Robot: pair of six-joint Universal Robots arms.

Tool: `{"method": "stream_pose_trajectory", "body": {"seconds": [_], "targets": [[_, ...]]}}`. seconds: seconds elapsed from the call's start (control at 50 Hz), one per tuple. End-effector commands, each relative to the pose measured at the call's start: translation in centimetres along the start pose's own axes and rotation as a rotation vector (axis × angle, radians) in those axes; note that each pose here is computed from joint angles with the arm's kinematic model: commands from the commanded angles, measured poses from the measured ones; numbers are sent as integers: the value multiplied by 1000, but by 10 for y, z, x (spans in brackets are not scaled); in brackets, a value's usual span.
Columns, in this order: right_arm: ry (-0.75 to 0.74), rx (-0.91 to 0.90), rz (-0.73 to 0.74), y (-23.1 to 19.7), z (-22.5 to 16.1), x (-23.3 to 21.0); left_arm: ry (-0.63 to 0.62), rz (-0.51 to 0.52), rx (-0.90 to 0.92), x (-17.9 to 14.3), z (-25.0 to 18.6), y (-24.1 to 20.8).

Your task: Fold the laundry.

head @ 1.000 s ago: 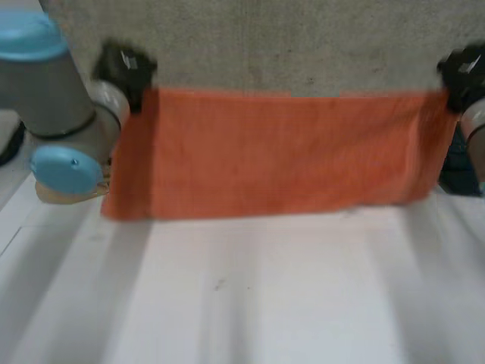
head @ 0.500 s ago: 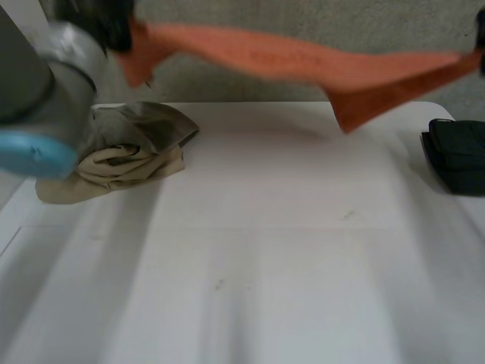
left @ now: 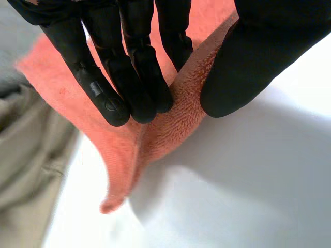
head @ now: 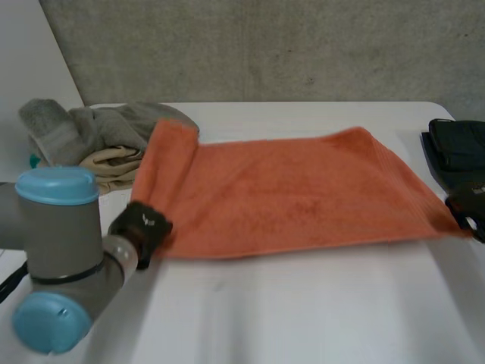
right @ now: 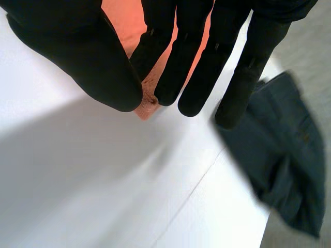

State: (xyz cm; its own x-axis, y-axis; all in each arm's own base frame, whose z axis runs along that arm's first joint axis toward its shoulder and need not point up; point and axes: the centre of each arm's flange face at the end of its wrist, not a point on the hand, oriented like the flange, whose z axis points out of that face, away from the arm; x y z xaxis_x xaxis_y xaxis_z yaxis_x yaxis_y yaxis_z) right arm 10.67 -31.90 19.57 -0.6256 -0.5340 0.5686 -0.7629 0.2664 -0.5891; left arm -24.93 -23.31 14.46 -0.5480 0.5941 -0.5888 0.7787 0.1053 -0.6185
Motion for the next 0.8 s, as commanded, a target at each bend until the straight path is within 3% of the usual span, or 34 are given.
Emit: {"method": "stream_pose_trajectory", "body": {"seconds": [0.02, 0.2, 0.34, 0.52, 0.8], "targets": [[-206, -160, -84, 13, -43, 1, 178, 18, -191, 16, -50, 13], [-237, -169, -130, 17, -47, -3, 214, 6, -198, 20, -74, 3], [-136, -98, -150, 4, -36, 4, 145, 14, -134, 2, -71, -17], [66, 105, -89, -27, 19, 14, -76, -32, 93, -54, 7, -58], [397, 335, -95, -66, 119, 34, -252, 11, 226, -89, 114, -88]]}}
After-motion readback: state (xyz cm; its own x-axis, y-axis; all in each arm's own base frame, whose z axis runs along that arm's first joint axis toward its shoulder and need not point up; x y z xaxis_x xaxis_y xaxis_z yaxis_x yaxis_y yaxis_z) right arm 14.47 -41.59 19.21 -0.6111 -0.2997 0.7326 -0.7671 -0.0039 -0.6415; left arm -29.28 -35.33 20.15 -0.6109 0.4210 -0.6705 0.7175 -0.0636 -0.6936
